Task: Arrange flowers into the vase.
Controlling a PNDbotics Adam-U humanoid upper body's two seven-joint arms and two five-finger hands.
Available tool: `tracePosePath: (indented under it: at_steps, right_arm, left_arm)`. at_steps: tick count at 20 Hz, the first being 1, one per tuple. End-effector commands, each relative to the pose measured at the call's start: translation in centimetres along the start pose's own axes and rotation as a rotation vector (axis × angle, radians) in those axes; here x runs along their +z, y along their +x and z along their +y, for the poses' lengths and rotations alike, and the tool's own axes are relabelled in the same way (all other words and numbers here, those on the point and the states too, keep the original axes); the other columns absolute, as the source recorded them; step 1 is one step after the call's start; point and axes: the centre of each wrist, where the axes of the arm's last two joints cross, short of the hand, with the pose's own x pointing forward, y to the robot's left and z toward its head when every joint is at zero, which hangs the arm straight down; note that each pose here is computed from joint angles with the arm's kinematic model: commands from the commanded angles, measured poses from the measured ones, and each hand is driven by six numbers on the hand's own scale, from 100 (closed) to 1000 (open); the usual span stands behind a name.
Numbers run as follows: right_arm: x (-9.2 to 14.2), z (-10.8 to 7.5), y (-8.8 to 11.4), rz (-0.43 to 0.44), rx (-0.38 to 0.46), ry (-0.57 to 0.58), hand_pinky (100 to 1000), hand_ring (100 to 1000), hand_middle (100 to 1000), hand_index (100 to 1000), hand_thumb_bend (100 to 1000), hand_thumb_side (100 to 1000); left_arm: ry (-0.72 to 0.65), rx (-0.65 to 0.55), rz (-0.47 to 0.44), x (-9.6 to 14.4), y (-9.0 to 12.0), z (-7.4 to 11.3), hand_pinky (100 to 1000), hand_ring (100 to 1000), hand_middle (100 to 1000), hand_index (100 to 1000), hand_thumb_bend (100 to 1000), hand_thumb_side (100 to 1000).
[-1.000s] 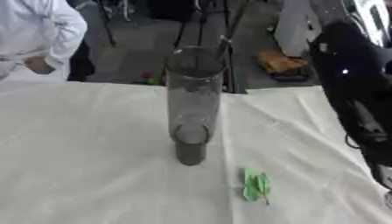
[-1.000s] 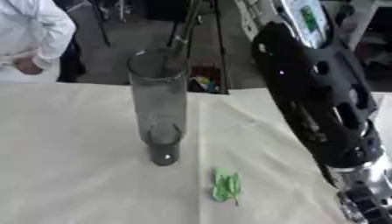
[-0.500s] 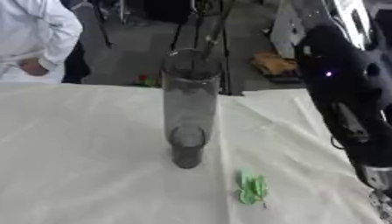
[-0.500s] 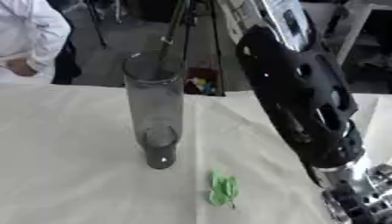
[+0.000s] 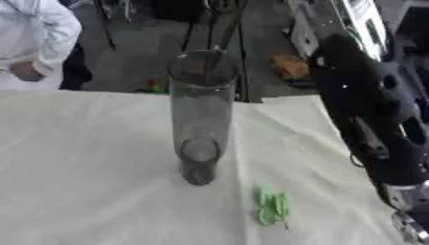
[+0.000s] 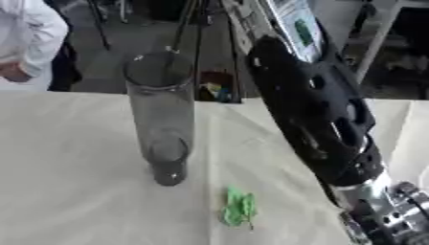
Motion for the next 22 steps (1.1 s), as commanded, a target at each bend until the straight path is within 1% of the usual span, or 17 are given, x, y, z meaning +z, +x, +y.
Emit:
tracePosePath:
  at_steps: [1,14,19,20,22]
  right_arm:
    - [-0.5,-0.4,0.9,-0.034,0.031,0.017,100,100,100,100,100,703]
    - [-0.7,-0.9,0.8,-0.055,0.006,0.046,100,100,100,100,100,699]
    - [-0.8,-1.4,0.4,-0.05,0.018,0.045,100,100,100,100,100,703]
    - [-0.8,-1.5,0.3,-0.048,0.023,0.044,100,100,100,100,100,690]
    - [-0.8,-1.7,0.1,-0.041,0.035,0.043,100,100,100,100,100,705]
  left_arm:
    - [0.004,0.003,-0.037,-0.7,0.6,0.2,836,945,893,945,100,1000]
    - [0.005,0.013,-0.051,-1.0,0.7,0.0,837,945,892,945,100,1000]
    - [0.007,0.009,-0.051,-1.0,0.7,0.1,838,945,892,945,100,1000]
    - [0.007,0.009,-0.051,-1.0,0.7,0.1,838,945,892,945,100,1000]
    - [0.008,0.011,-0.054,-1.1,0.7,0.1,838,945,892,945,100,1000]
